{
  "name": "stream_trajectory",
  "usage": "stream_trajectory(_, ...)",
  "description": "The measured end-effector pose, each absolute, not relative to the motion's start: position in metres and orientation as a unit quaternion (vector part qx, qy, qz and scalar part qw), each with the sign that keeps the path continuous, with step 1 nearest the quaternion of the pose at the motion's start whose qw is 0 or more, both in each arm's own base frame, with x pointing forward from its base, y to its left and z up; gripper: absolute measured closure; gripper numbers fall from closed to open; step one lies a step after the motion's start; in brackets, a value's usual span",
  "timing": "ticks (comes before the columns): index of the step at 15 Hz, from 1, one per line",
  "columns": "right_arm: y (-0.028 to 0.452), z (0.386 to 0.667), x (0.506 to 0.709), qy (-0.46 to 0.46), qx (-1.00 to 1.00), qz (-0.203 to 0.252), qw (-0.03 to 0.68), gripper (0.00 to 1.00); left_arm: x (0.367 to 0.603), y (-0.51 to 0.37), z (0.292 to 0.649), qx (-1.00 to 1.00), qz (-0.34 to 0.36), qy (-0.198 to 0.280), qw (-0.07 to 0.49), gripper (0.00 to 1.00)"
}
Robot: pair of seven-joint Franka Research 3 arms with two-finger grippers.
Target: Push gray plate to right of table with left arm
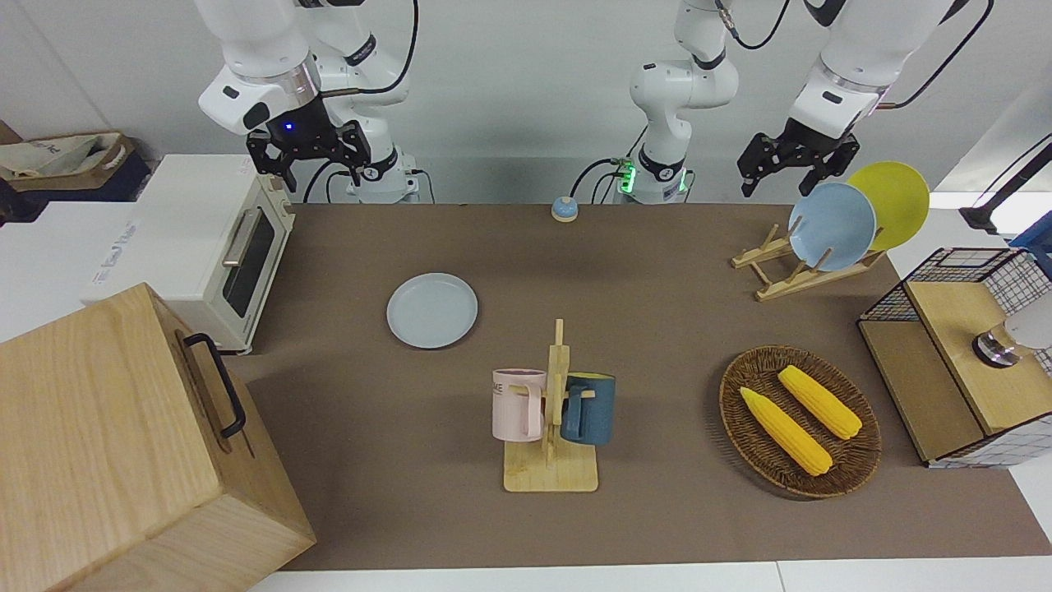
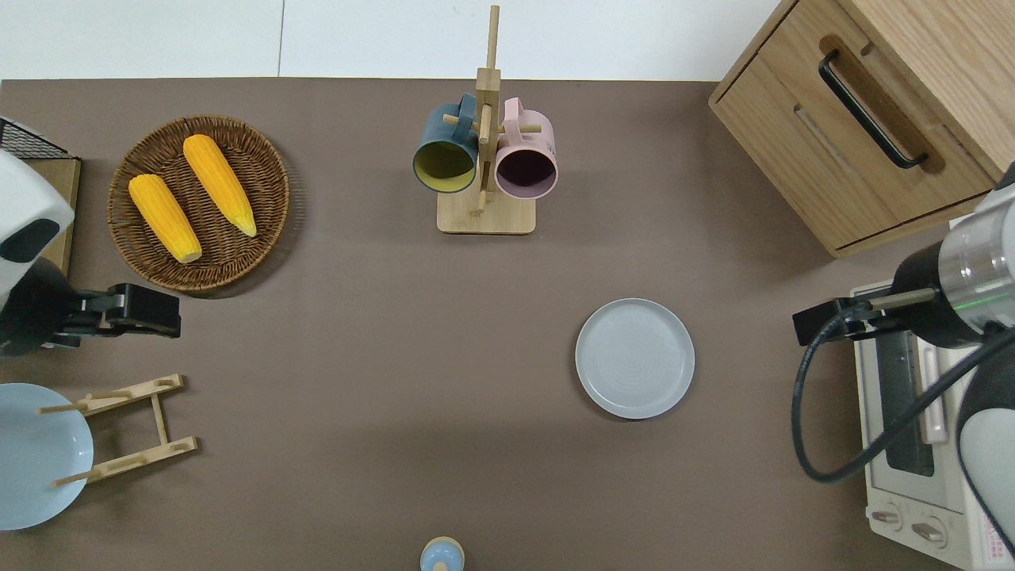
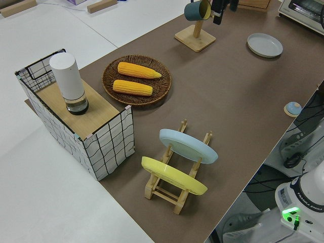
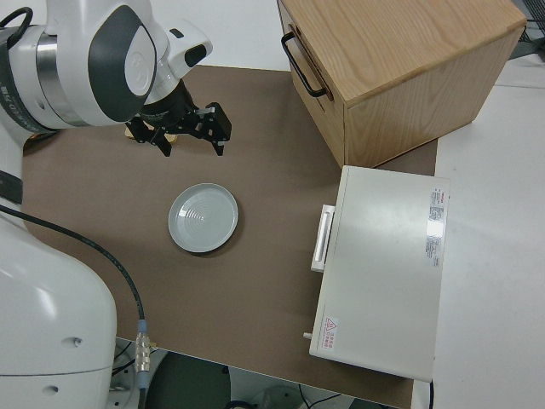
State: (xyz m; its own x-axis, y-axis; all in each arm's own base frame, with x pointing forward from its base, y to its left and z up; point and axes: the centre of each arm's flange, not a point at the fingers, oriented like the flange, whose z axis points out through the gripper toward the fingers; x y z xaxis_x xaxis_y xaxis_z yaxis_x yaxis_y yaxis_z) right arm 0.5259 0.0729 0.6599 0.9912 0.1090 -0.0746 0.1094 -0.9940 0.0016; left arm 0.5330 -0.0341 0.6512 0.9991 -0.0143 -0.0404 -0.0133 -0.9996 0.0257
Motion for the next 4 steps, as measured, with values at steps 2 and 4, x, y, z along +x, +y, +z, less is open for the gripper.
stream_trajectory(2, 0.0729, 0.6599, 0.5259, 0.055, 0.998, -0.037, 0.003, 0.01, 0.5355, -0.024, 0.6517, 1.0, -0.014, -0.013, 0.014, 0.0)
stream_trajectory(4, 0.0729, 0.6599, 0.5259, 0.055, 0.998, -0.037, 0.003, 0.01, 0.5375, -0.0211, 0.6513, 1.0, -0.009, -0.016, 0.014, 0.0)
